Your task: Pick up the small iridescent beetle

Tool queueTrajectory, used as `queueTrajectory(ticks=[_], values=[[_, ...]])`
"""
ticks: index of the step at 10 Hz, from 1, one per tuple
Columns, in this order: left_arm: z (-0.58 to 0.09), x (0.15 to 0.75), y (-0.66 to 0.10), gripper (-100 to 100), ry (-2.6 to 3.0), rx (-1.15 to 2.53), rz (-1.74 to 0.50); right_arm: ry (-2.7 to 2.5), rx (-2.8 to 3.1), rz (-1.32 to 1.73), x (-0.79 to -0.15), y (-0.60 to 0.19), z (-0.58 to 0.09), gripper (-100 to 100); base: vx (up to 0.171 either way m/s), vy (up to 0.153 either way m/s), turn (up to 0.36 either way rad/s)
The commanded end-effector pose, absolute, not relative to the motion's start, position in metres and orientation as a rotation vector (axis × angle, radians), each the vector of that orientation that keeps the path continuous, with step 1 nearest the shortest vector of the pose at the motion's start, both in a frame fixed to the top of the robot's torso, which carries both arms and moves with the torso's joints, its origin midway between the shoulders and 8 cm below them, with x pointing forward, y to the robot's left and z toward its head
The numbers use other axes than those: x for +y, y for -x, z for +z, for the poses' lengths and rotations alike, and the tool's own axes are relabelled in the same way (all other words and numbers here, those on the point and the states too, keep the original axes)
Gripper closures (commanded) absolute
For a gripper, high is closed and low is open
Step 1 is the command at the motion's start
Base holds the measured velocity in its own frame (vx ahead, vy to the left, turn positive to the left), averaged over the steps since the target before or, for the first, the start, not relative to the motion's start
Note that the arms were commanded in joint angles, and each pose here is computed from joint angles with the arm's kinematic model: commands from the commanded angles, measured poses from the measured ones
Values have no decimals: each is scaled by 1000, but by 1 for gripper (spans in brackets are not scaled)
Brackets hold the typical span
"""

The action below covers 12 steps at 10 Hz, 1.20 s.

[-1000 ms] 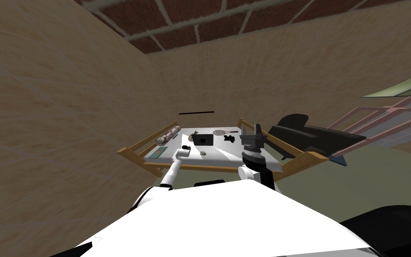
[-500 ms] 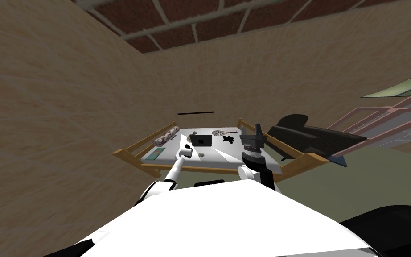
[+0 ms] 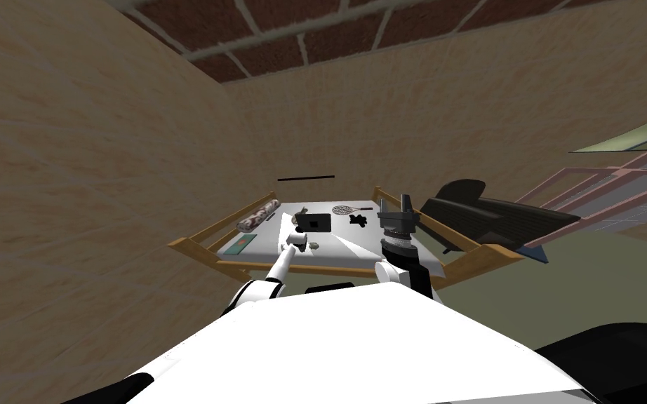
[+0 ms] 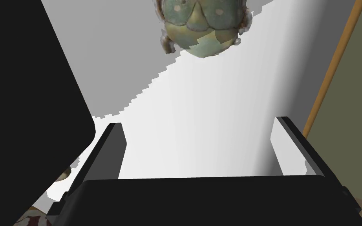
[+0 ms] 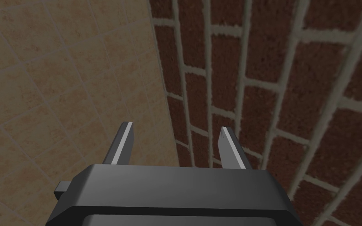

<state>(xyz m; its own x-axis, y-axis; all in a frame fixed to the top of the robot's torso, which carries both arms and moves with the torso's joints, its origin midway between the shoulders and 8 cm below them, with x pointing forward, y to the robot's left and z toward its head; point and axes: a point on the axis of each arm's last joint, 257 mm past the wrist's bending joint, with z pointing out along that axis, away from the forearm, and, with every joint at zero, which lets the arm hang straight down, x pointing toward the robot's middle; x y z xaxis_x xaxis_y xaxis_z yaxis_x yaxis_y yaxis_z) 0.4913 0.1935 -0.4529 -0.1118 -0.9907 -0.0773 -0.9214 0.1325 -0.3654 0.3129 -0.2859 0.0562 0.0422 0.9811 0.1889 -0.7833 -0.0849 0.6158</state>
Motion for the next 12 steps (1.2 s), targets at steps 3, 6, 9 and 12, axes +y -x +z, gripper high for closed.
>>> queueTrajectory(ticks=[3, 6, 9, 12], values=[[-470, 161, -469, -100, 1927, 2190, -296, -682, 372, 1523, -286, -313, 56, 0, 40, -39, -10], [-478, 155, -462, -100, 1944, 2211, -284, -682, 372, 1523, -286, -313, 56, 0, 66, -27, -13], [-493, 157, -454, -100, 1948, 2209, -286, -682, 372, 1523, -286, -313, 56, 0, 27, -5, -10], [-500, 157, -450, -100, 1950, 2208, -285, -682, 372, 1523, -286, -313, 56, 0, 34, -7, -7]])
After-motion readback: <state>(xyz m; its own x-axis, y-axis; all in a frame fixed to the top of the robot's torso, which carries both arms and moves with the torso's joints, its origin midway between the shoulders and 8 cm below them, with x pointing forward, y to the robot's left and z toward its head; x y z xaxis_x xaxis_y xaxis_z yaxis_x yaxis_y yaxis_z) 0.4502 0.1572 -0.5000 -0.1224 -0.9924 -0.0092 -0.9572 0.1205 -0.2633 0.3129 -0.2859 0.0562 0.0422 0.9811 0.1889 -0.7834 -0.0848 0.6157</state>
